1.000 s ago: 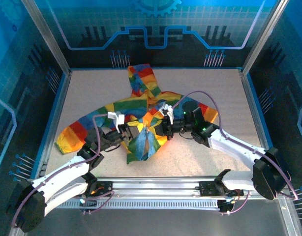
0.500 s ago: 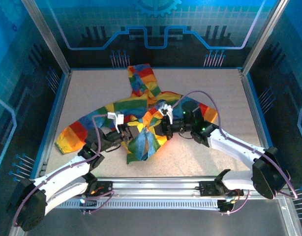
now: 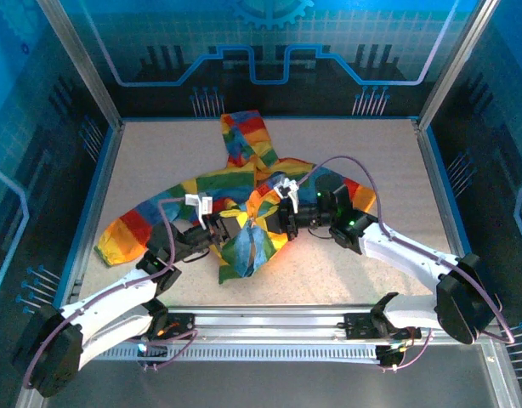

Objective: Zip up the jacket

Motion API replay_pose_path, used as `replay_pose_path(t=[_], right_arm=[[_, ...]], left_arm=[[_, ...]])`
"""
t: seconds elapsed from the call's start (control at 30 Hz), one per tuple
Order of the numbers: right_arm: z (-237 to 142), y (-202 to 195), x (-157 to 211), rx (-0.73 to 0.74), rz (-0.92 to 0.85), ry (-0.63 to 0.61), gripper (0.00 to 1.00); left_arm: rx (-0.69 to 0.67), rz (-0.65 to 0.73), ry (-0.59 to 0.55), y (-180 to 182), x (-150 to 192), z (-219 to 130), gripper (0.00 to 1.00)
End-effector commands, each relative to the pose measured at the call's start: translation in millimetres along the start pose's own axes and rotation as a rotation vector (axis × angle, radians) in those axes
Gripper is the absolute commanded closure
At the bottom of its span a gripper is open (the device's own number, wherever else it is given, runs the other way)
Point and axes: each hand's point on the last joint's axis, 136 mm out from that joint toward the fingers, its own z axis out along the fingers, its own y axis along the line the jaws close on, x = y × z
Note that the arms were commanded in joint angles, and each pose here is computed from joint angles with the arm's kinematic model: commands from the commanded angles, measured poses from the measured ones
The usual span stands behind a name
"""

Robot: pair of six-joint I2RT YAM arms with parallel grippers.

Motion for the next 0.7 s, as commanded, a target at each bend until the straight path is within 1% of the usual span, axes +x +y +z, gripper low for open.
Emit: replay_pose_path(t=[0.0, 0.37, 0.67], right_arm=[[1.9, 12.2, -19.9, -0.042, -0.054, -0.043, 1.00], [0.1, 8.9, -21.4, -0.043, -0.043, -0.062, 1.00], [-0.3, 3.8, -20.4, -0.026, -0.057, -0.048, 1.00]], left_arm=[[0.046, -0.001, -0.023, -7.2, -3.0, -2.3, 1.00], [0.066, -0.029, -0.020, -10.4, -1.3, -3.8, 1.00], [0.082, -0.068, -0.010, -12.1, 1.5, -5.5, 1.00]])
